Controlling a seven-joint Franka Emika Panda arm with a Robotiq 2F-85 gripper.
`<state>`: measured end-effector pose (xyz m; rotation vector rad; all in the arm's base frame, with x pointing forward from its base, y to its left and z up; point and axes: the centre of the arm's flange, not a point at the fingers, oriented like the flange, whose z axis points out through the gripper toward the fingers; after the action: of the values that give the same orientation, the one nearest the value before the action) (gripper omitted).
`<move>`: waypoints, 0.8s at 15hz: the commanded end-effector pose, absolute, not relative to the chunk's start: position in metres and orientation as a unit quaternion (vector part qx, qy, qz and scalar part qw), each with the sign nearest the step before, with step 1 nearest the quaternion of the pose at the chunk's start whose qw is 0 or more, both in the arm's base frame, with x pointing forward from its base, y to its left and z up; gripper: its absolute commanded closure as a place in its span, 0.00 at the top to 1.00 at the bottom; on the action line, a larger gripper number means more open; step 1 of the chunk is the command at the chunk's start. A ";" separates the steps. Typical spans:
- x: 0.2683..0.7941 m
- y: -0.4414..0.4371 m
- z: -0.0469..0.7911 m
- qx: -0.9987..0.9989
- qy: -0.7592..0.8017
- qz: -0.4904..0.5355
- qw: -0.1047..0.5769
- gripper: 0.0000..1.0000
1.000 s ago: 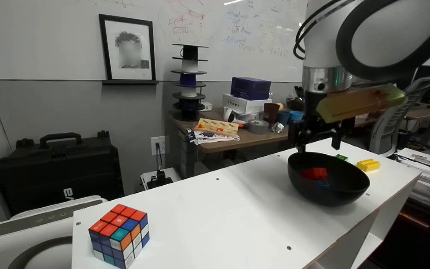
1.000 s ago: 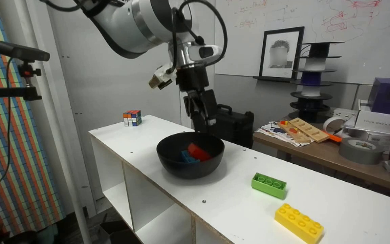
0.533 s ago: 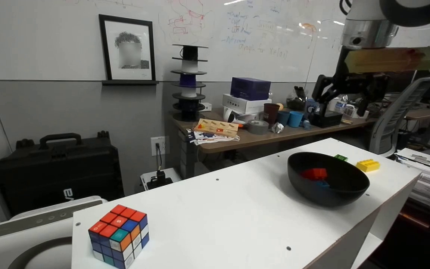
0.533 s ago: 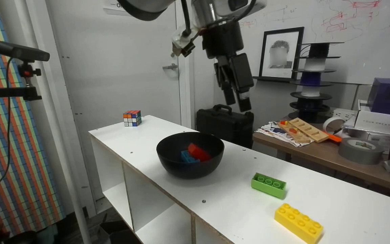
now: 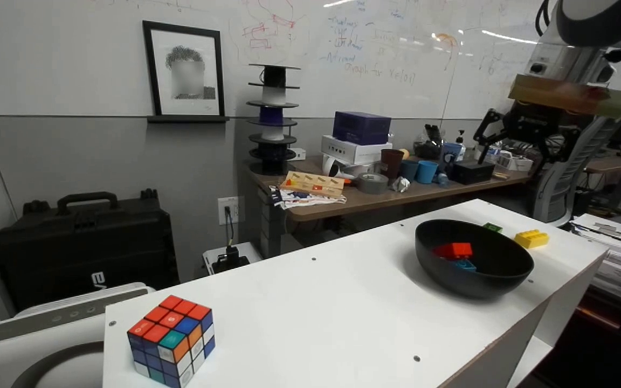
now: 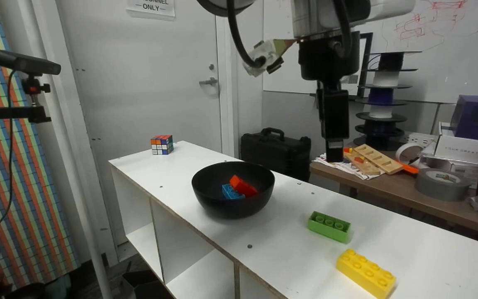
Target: Pick up the green, orange, blue and yellow from the table and put them in the bowl
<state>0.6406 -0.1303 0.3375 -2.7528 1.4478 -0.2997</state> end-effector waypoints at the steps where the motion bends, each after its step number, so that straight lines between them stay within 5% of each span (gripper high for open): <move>1: 0.672 -0.149 0.314 -0.852 0.513 -0.099 0.024 1.00; 12: 0.696 -0.148 0.220 -0.834 0.549 -0.044 -0.011 1.00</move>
<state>0.6783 -0.1528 0.2250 -2.6640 1.7086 -0.1631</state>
